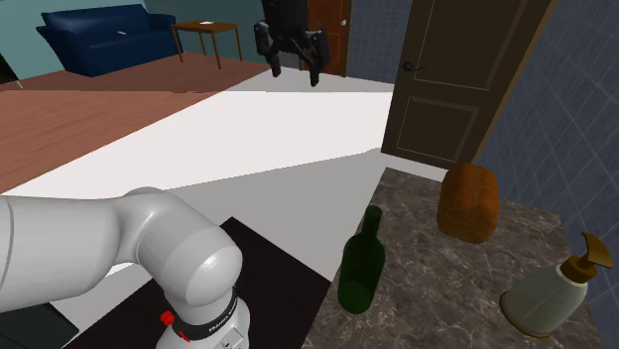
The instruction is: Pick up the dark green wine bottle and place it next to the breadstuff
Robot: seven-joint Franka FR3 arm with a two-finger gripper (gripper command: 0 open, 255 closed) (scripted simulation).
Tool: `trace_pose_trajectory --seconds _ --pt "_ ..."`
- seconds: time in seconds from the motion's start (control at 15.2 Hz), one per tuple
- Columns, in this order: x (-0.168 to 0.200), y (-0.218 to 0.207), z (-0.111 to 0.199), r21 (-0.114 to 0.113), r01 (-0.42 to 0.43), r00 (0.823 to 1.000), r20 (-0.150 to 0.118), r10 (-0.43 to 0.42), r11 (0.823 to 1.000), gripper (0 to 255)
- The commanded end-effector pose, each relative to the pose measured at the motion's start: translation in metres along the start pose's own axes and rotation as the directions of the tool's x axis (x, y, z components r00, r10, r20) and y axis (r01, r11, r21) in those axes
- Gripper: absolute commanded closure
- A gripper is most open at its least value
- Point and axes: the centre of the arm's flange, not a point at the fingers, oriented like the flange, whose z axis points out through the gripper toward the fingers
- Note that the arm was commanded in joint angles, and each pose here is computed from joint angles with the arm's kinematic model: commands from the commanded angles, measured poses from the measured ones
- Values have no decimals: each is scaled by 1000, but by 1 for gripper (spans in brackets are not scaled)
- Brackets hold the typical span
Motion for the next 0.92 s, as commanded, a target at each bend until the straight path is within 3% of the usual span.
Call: trace_pose_trajectory --seconds 0.0,0.86 --pt "0 0 0 0 0 1000 0 0 1000 0" --pt "-70 132 62 -39 -53 995 77 56 998 0"
